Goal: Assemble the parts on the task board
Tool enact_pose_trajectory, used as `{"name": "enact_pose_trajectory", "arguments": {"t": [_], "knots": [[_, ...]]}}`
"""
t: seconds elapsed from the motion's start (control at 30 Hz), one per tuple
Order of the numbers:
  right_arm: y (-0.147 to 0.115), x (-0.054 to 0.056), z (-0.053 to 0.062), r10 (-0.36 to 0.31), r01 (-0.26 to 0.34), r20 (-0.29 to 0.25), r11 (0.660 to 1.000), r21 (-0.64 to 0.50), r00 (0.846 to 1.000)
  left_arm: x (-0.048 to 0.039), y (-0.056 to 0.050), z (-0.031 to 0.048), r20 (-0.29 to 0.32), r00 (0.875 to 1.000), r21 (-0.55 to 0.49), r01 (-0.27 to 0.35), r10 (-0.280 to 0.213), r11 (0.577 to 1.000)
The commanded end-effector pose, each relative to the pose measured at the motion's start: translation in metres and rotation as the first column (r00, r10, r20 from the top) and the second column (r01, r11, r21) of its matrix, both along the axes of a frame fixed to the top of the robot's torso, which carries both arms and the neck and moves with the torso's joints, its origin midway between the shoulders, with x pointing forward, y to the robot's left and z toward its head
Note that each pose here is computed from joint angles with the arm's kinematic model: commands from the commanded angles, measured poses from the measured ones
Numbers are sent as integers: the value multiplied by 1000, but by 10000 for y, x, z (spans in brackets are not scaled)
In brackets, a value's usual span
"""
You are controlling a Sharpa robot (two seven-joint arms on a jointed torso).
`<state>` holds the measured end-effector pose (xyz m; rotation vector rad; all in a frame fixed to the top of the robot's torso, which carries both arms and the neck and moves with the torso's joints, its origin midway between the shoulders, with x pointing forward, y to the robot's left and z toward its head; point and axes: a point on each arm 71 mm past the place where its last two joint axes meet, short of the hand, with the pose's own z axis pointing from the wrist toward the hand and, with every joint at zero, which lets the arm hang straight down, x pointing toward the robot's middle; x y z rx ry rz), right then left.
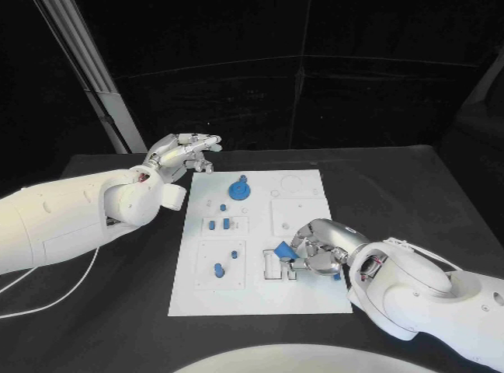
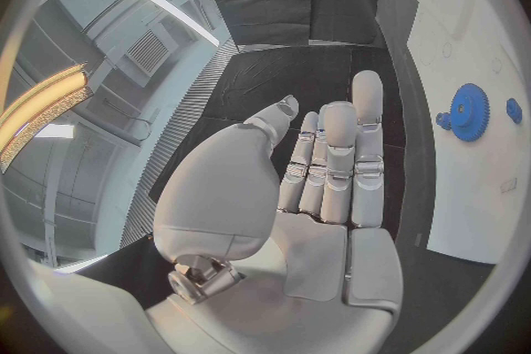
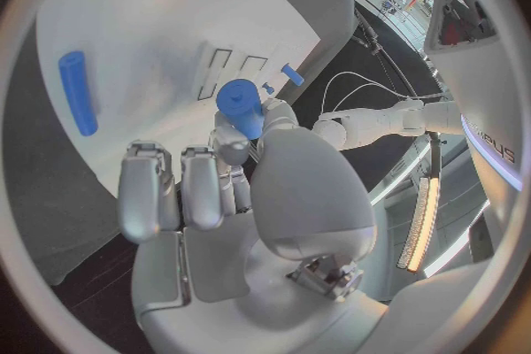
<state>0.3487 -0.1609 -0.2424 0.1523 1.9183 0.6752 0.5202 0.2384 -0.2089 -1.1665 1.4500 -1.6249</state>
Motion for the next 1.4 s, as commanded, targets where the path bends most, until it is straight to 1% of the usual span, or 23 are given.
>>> {"name": "enact_pose_trajectory", "arguments": {"t": [0.03,0.17,0.3,0.4,0.5,0.77,1.1,1.4], "knots": [[75,-28,-57,42,-42,-99,999,8,994,2,-10,13,2,1000,-6,7,-6,1000],[119,-29,-90,48,-49,-133,999,-7,990,0,-11,14,2,1000,-7,8,-8,1000],[140,-13,-105,23,-24,-142,1000,-9,990,-6,-22,14,0,1000,-9,19,-19,1000],[147,2,-107,5,-7,-135,1000,-10,991,-8,-30,15,-1,1000,-9,24,-24,1000],[160,14,-110,0,-2,-126,1000,-14,992,-8,-33,14,-1,1000,-9,26,-26,1000],[188,45,-123,0,-4,-103,999,-37,995,-9,-42,14,-2,1000,-9,30,-30,1000],[216,60,-136,8,-13,-96,998,-53,995,-11,-39,15,-3,1000,-9,30,-30,1000],[225,73,-138,13,-18,-79,997,-72,997,-15,-45,15,-5,999,-11,35,-35,999]]}}
